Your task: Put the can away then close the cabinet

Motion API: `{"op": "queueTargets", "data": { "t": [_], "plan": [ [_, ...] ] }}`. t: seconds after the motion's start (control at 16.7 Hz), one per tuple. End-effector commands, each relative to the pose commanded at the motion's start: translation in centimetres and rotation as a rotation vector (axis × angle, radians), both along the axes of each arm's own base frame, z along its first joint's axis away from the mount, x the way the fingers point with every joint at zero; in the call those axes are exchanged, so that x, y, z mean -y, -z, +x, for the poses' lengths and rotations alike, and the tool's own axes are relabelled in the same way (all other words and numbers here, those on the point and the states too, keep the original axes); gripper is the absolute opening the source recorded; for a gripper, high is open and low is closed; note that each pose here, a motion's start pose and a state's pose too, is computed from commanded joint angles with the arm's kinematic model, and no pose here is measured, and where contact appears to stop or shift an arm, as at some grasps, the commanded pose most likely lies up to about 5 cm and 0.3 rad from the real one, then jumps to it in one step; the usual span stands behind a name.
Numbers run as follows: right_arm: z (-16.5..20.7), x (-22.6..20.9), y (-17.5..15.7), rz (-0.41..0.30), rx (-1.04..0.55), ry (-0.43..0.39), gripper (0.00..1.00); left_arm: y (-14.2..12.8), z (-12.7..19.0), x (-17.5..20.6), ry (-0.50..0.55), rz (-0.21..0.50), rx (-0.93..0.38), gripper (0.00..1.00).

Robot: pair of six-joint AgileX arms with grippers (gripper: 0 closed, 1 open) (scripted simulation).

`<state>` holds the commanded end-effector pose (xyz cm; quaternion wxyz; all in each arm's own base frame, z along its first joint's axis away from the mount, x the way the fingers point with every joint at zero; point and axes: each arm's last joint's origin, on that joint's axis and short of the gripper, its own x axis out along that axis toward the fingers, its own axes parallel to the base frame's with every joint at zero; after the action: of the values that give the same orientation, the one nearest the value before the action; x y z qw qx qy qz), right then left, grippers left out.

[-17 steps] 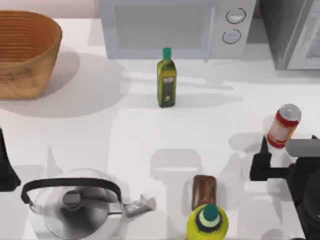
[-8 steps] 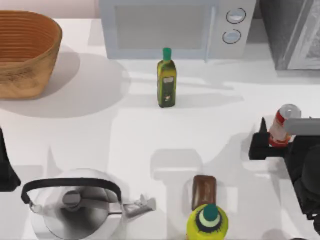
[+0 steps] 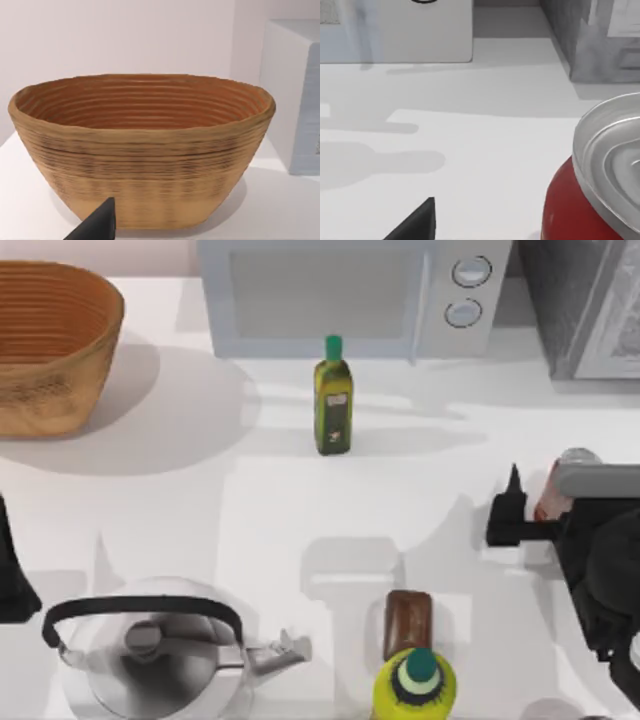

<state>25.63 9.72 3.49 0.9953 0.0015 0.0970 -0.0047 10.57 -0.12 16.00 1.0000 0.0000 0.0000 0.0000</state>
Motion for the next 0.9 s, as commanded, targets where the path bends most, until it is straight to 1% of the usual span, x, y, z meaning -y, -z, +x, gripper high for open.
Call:
{"op": "queueTargets", "data": {
  "t": [0.78, 0.84, 0.9],
  "plan": [
    [0.00, 0.00, 0.00, 0.000, 0.000, 0.000, 0.02, 0.00, 0.00, 0.00, 0.000, 0.000, 0.000, 1.00],
    [0.00, 0.00, 0.00, 0.000, 0.000, 0.000, 0.00, 0.00, 0.00, 0.00, 0.000, 0.000, 0.000, 1.00],
    [0.00, 0.00, 0.00, 0.000, 0.000, 0.000, 0.00, 0.00, 0.00, 0.00, 0.000, 0.000, 0.000, 1.00]
  ]
}}
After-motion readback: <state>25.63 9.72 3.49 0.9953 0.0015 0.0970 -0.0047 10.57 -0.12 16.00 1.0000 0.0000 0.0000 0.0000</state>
